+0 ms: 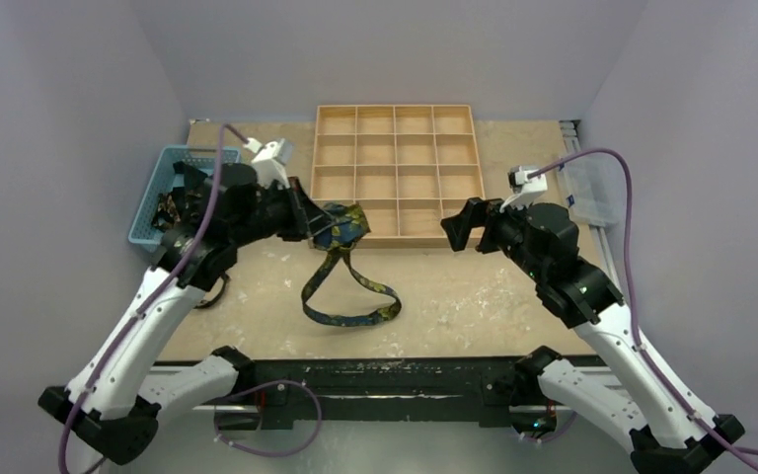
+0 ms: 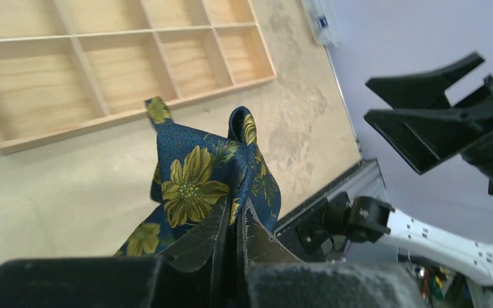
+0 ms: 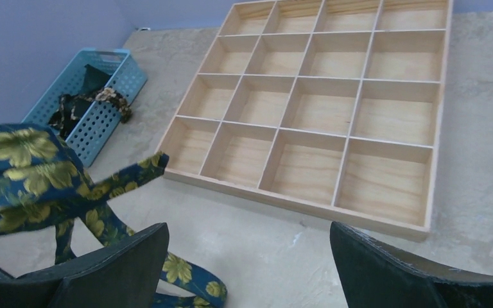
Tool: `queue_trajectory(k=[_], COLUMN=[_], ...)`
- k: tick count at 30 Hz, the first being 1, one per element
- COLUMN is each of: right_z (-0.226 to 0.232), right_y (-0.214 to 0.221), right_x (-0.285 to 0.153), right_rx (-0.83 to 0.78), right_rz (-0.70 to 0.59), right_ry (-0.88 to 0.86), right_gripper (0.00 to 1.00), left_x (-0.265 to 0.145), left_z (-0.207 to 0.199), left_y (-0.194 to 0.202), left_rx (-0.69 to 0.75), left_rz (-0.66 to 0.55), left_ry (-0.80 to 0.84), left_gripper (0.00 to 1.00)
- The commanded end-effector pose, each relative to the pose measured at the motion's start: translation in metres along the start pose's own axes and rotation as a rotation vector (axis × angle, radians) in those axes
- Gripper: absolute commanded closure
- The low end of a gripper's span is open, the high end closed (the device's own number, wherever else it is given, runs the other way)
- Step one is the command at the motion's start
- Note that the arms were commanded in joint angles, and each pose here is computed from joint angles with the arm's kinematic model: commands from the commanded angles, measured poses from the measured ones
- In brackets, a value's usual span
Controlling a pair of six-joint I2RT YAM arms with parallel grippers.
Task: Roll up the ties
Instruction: Place the tie at the center of the board, then flatten out the tie at the center of the board.
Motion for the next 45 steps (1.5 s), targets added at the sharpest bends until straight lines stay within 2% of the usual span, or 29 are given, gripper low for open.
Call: queue_trajectory(k=[1, 3, 4, 6, 8, 9, 14, 18, 24, 29, 32, 37, 42, 45], right_z=[-0.011, -0.018, -0.022, -0.027, -0.03, -0.03, -0.028, -0.023, -0.027, -0.034, -0.037, -0.042, -0.04, -0.038], right_y=[-0.025, -0.028, -0.028, -0.028, -0.024, -0.021, 0.002, 0.038, 0.085, 0.122, 0.126, 0.139, 0.148, 0.148], right_x=[-0.023, -0.029, -0.031, -0.034, -0.036, -0.037, -0.029, -0.006, 0.032, 0.058, 0.061, 0.067, 0.062, 0.056], right_rx=[-0.013, -0.016, -0.02, -0.024, -0.028, -0.027, -0.042, -0.079, -0.084, -0.079, -0.083, -0.069, 0.002, 0.028], right_rz=[-0.05, -0.058, -0.055, -0.052, -0.029, -0.017, 0.065, 0.229, 0.375, 0.497, 0.499, 0.53, 0.495, 0.471], right_ry=[0.123, 0.183, 0.216, 0.256, 0.271, 0.272, 0.216, 0.124, 0.075, 0.079, 0.09, 0.12, 0.108, 0.098], right_gripper=[0.02, 0.02, 0.02, 0.02, 0.02, 0.02, 0.02, 0.04, 0.16, 0.24, 0.27, 0.3, 0.29, 0.29], left_x=[0.053, 0.095, 0.117, 0.146, 0.153, 0.147, 0.109, 0.094, 0.085, 0.091, 0.099, 0.108, 0.113, 0.119], left_z=[-0.048, -0.075, -0.088, -0.102, -0.101, -0.1, -0.07, -0.025, 0.041, 0.073, 0.068, 0.034, 0.001, -0.014], left_y=[0.015, 0.038, 0.05, 0.07, 0.07, 0.066, 0.05, 0.073, 0.106, 0.135, 0.16, 0.191, 0.232, 0.25], left_rx=[0.037, 0.051, 0.068, 0.129, 0.172, 0.177, 0.259, 0.277, 0.15, 0.017, -0.004, 0.199, 0.457, 0.569], left_rz=[0.058, 0.173, 0.234, 0.299, 0.278, 0.25, 0.12, 0.155, 0.189, 0.258, 0.291, 0.394, 0.471, 0.506], left_ry=[0.113, 0.135, 0.142, 0.095, 0.03, 0.037, 0.028, -0.003, -0.102, -0.253, -0.172, -0.091, -0.052, -0.04], left_gripper=[1.0, 1.0, 0.94, 0.62, 0.09, 0.01, 0.0, 0.0, 0.0, 0.14, 0.23, 0.45, 0.47, 0.44])
Point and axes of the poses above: each gripper's point midway between its finger pads, its own x axis out along the fingers, its own z axis along the line the jaws close on, y = z × x, the point moved 5 cm from there along -x, back along the fingers, and after that the axes turned 2 degrees about -x, right-handed, at the moved point
